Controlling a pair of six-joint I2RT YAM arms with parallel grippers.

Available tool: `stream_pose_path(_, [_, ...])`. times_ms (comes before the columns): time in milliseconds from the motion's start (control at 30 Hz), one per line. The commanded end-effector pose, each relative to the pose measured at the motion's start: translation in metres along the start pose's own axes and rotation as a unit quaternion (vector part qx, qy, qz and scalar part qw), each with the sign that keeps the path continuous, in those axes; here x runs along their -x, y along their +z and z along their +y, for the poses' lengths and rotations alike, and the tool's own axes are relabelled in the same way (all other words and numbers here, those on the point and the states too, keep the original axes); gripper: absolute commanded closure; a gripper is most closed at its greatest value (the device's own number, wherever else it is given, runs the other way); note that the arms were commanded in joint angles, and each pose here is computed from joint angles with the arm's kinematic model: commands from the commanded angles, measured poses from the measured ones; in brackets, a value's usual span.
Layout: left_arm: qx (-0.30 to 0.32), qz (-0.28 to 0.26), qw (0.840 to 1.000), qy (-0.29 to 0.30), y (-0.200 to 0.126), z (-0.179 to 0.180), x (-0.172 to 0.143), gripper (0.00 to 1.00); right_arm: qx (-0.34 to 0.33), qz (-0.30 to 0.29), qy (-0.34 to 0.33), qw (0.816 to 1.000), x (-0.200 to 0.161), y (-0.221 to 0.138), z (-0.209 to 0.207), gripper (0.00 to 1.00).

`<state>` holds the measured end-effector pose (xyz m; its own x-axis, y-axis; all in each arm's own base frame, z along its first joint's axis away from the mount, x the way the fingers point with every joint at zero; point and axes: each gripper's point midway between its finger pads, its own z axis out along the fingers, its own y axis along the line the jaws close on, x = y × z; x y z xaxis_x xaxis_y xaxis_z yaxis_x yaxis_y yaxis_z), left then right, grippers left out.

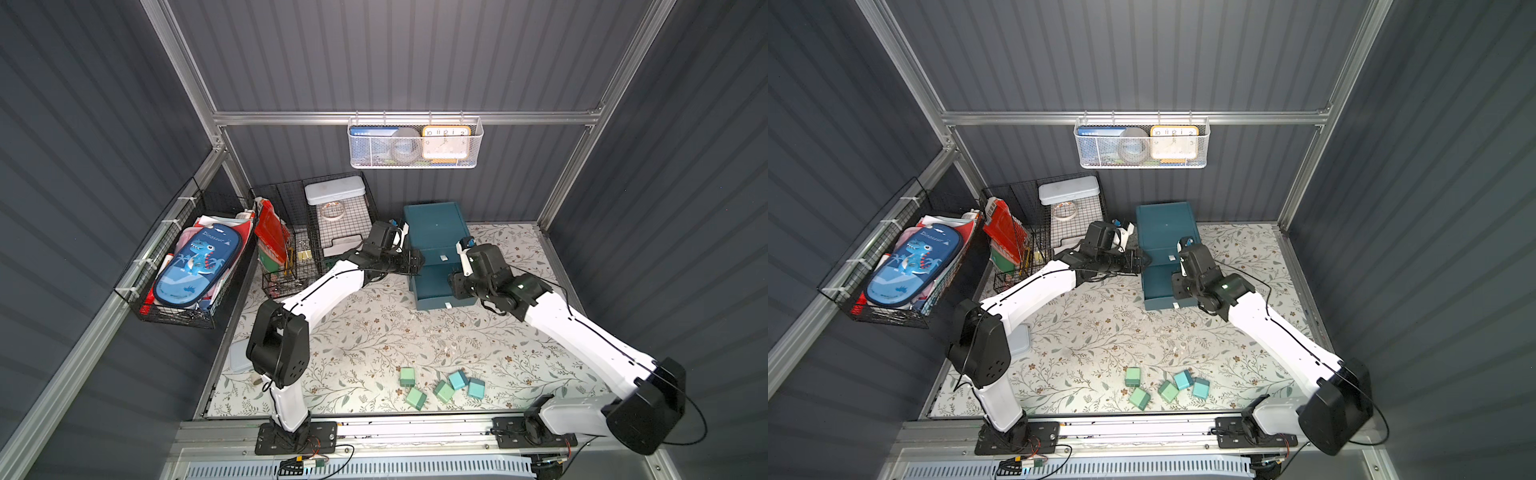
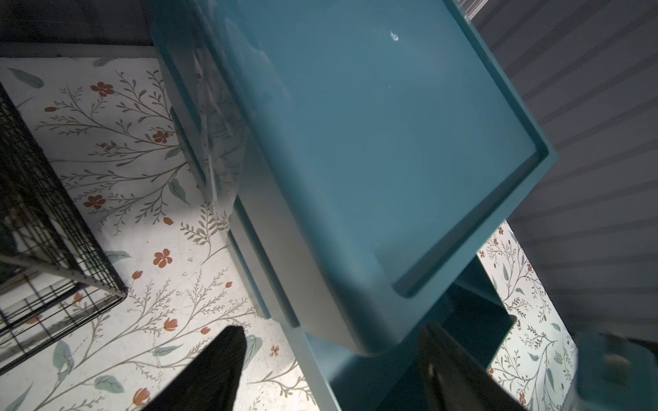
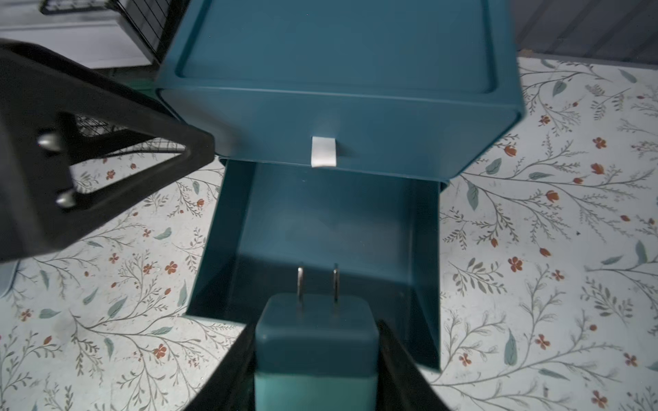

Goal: Place the plugs into the drawer by color
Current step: Place the plug in the drawer.

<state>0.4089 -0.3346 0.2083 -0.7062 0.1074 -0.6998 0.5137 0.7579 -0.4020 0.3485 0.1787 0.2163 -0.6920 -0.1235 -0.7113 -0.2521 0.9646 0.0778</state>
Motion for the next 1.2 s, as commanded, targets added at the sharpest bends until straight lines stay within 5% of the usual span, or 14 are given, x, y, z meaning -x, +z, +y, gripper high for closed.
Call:
stream_pose_path(0, [-0.005, 0.001, 1.000, 0.011, 0.004, -0.003, 0.003, 0.19, 0.015, 0.014, -0.023, 1.000, 0.001, 0.012, -0.003, 0.68])
stream_pose_path(233, [-0.008, 0.009, 1.000, 0.009, 0.012, -0.001, -0.002, 0.19, -0.011, 0.051, -0.016, 0.999, -0.013, 0.049, -0.027, 0.67])
stream_pose_path(800, [-0.009, 0.010, 1.000, 0.012, 0.010, -0.001, -0.003, 0.18, -0.076, 0.120, -0.019, 0.990, -0.039, 0.075, -0.052, 0.56])
stream_pose_path(1000, [-0.010, 0.008, 1.000, 0.015, 0.008, -0.003, -0.001, 0.18, -0.077, 0.121, -0.018, 0.990, -0.033, 0.076, -0.054, 0.39])
stream_pose_path(1167, [-0.007, 0.008, 1.000, 0.015, 0.008, -0.002, -0.001, 0.18, -0.057, 0.103, -0.015, 0.993, -0.010, 0.060, -0.045, 0.35])
